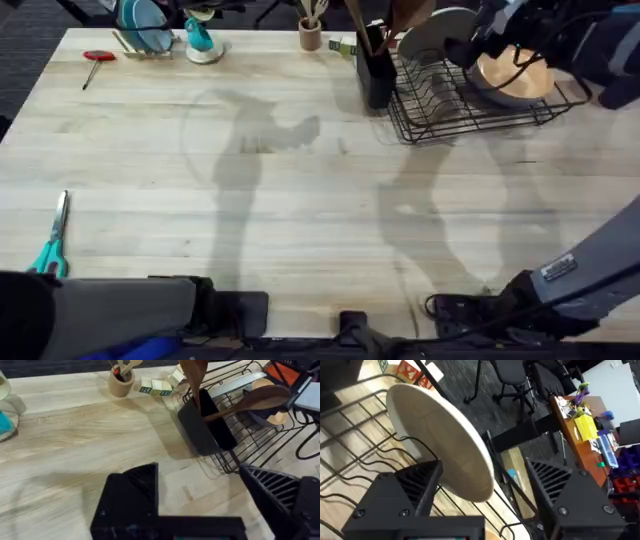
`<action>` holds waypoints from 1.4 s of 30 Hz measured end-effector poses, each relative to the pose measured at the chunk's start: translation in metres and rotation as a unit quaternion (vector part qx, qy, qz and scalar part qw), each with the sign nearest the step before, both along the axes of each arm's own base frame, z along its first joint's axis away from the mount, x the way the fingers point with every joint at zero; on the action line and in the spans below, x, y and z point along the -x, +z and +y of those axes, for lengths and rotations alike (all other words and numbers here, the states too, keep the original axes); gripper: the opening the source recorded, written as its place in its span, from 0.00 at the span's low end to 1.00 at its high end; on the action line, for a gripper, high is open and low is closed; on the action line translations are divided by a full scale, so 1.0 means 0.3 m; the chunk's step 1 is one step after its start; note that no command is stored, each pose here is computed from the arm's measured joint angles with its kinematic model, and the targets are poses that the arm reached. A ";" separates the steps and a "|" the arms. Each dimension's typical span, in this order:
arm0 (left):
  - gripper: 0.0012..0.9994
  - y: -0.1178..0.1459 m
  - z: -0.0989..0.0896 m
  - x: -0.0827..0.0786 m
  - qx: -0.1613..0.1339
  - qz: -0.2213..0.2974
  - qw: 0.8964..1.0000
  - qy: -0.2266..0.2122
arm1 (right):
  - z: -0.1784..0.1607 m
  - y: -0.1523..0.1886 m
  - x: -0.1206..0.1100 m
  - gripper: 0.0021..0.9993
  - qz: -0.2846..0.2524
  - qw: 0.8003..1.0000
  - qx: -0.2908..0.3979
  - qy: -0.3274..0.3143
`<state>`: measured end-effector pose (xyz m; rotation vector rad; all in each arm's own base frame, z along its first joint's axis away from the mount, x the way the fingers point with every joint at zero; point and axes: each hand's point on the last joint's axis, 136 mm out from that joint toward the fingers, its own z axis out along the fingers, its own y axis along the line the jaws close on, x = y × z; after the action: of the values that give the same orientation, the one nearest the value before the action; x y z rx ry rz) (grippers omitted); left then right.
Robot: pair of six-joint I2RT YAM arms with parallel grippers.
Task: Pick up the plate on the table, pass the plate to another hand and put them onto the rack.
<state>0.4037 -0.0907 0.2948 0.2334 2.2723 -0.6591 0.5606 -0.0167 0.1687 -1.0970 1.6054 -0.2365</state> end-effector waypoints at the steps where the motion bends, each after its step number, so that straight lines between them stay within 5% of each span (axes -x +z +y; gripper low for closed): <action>1: 0.99 0.000 0.000 0.000 0.000 0.000 1.000 0.000 | 0.000 0.004 0.001 1.00 0.001 1.000 -0.004 -0.002; 21: 1.00 0.000 0.000 0.000 0.000 0.000 1.000 0.000 | 0.004 0.471 0.131 1.00 -0.059 0.990 -0.110 -0.063; 34: 1.00 0.000 0.041 -0.032 -0.036 -0.020 0.999 0.024 | 0.087 0.574 0.507 1.00 0.074 0.979 -0.167 -0.095; 42: 1.00 0.008 0.067 -0.055 -0.053 -0.035 0.997 0.041 | 0.038 0.644 0.667 1.00 0.104 0.934 -0.267 -0.214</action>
<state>0.4203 -0.0707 0.2972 0.2091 2.2397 -0.4817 0.3605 -0.0053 0.3619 -0.3538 1.9381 0.0402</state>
